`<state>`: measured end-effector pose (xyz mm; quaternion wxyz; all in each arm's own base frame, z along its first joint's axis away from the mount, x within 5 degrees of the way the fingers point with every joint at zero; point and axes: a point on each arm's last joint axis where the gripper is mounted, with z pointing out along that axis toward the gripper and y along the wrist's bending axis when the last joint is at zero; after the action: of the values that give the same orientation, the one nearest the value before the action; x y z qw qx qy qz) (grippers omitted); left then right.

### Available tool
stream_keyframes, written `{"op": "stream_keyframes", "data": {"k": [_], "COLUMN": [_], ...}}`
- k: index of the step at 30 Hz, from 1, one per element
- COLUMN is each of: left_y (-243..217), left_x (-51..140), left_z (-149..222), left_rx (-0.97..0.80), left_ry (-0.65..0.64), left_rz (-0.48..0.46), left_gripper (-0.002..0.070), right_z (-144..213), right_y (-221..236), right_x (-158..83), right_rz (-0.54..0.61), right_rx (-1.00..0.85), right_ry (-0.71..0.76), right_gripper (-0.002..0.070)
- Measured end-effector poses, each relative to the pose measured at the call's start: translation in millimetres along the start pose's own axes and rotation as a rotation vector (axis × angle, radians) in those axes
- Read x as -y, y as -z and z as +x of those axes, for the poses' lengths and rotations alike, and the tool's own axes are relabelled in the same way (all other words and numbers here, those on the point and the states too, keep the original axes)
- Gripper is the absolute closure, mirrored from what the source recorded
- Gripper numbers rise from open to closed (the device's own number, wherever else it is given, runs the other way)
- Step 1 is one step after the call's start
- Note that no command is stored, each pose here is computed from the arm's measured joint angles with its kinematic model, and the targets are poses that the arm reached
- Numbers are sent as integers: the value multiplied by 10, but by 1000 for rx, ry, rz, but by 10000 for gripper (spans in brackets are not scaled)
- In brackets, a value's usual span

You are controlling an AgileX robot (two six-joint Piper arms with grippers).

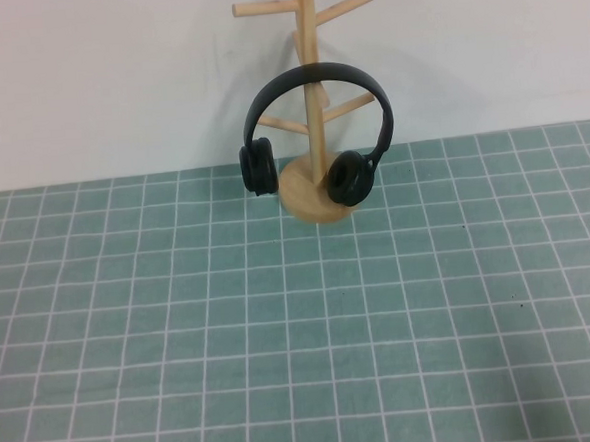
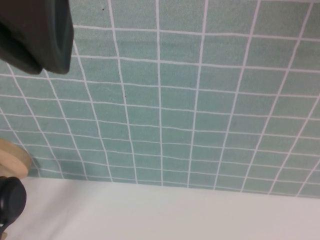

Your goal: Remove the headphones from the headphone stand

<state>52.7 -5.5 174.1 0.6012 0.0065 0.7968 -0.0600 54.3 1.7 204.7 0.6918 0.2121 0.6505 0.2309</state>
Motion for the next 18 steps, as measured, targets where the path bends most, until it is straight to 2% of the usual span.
{"op": "stream_keyframes", "data": {"k": [1,5,10,13,18], "left_y": [0,0,0,0,0], "left_x": [0,0,0,0,0], "left_z": [0,0,0,0,0], "left_rx": [0,0,0,0,0], "left_ry": [0,0,0,0,0], "left_rz": [0,0,0,0,0], "left_gripper": [678,678,678,678,678], "right_z": [-9,-58,8,-76,-272], "right_y": [0,2,4,-38,-278], "right_x": [-3,0,-173,-369,-616], "right_rz": [-3,-3,-65,-80,15], "right_rx": [10,60,-162,-333,-768], "right_ry": [-76,-228,-261,-211,61], "right_gripper": [685,685,682,677,677]}}
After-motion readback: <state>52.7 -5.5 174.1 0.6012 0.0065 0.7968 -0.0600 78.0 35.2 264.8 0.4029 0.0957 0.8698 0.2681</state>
